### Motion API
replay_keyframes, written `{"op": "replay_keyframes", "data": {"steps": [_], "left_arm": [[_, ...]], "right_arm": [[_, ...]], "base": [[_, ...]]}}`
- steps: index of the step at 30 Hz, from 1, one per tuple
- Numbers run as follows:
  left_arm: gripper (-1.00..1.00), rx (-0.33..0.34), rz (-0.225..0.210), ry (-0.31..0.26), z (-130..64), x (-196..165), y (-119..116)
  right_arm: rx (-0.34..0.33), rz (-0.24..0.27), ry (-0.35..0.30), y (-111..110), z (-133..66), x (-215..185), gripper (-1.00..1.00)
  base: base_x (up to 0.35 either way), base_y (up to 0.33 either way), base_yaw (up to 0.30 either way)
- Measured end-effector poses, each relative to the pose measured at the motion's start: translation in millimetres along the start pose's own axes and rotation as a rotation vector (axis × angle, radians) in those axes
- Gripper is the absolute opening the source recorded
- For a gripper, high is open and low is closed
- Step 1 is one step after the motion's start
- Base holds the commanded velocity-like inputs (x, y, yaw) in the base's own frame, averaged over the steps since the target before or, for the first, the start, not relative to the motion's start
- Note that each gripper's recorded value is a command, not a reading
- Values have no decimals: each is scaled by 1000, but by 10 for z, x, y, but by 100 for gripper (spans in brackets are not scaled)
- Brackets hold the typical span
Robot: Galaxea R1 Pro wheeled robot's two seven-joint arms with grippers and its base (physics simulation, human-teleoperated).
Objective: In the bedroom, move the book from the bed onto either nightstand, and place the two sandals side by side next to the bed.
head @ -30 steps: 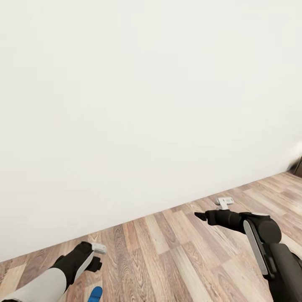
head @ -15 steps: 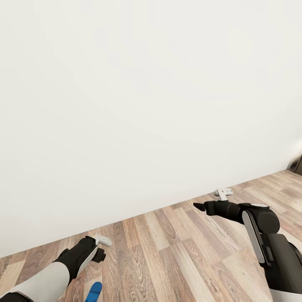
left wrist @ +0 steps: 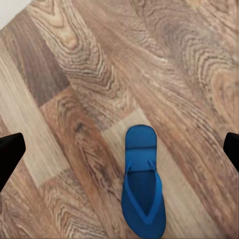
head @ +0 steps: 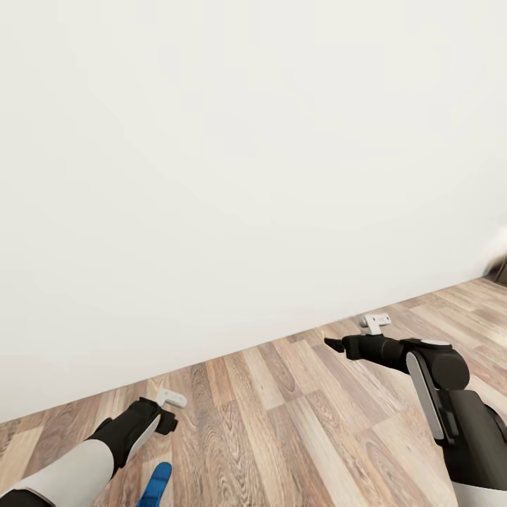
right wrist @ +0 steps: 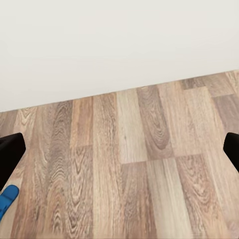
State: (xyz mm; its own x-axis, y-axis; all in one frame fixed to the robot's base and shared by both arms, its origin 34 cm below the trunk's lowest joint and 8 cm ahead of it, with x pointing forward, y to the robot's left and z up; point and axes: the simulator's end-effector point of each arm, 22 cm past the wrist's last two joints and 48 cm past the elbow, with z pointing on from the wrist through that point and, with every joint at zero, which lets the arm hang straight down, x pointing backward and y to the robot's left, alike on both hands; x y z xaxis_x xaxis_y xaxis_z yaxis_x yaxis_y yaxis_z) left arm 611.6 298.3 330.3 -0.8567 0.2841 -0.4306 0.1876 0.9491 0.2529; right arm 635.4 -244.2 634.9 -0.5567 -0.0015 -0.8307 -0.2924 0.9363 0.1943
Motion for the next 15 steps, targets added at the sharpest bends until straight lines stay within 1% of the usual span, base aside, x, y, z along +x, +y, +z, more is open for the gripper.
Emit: {"op": "replay_keyframes", "data": {"steps": [4,15], "left_arm": [[100,20,3,9,67,56,-55],[100,37,6,52,245,255,-118]], "right_arm": [[0,6,15,-24,65,67,100],[-1,22,57,-87,240,258,100]], "base": [[0,0,0],[0,0,0]]}}
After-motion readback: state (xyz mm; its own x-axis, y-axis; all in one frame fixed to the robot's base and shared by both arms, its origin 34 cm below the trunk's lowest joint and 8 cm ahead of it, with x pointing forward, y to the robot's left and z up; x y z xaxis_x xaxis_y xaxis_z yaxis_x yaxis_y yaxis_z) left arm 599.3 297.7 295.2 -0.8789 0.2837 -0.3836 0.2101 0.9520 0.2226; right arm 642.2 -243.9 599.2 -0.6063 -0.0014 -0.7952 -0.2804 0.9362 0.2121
